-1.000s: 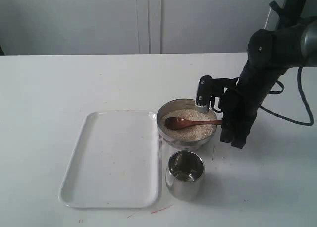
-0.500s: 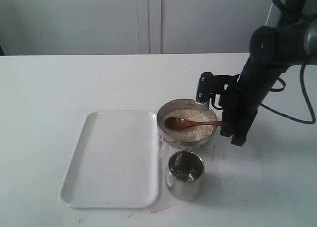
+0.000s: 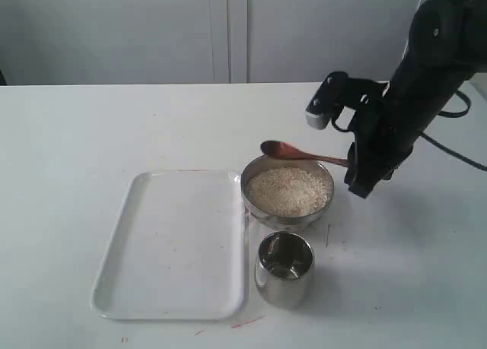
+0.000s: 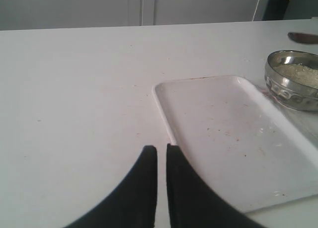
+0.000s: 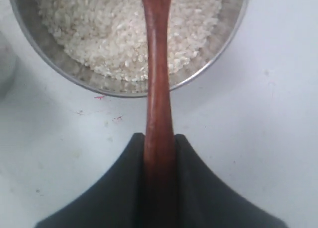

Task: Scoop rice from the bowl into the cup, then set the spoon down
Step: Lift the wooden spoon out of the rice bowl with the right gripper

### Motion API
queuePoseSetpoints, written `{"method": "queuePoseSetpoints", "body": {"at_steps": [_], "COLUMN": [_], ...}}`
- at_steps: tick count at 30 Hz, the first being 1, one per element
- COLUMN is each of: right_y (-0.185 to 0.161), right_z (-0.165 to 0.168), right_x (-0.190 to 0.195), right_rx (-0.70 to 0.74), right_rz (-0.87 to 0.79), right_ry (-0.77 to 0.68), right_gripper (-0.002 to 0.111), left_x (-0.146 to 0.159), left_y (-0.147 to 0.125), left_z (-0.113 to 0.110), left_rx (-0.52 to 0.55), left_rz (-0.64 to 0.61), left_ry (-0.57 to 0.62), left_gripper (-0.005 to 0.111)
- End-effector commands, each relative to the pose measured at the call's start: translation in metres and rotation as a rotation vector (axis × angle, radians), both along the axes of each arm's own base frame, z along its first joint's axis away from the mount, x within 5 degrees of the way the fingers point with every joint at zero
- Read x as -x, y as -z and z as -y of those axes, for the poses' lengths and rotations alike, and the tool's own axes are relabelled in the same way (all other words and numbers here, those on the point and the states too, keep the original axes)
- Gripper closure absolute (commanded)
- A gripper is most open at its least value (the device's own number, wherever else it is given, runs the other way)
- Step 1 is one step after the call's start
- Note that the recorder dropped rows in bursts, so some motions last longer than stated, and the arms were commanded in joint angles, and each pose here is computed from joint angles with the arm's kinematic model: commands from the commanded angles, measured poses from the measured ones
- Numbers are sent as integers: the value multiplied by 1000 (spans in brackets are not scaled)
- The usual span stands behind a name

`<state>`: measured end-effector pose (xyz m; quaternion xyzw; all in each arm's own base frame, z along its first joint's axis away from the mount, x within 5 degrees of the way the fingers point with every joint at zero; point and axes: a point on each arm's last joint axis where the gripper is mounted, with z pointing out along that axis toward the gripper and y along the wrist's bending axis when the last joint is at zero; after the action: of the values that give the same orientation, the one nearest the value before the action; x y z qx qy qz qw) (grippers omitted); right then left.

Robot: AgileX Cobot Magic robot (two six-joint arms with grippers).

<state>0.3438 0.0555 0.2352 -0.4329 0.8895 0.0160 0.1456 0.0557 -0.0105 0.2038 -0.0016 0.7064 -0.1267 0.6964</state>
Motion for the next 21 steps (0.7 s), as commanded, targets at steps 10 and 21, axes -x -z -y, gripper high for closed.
{"method": "queuePoseSetpoints", "body": {"at_steps": [10,21], "right_y": [-100,-41], "right_z": [-37,-62], "right_x": [86,119], "right_rx": [-83,503], "right_rz": [63,443], "right_ry": [263,170], "right_gripper": [108,108], "left_x": [0,0], "left_y": [-3,-3], "left_z": [0,0], "left_rx": [8,8], "left_rz": [9,9], "left_ry": [7,7], "left_gripper": [92,92]}}
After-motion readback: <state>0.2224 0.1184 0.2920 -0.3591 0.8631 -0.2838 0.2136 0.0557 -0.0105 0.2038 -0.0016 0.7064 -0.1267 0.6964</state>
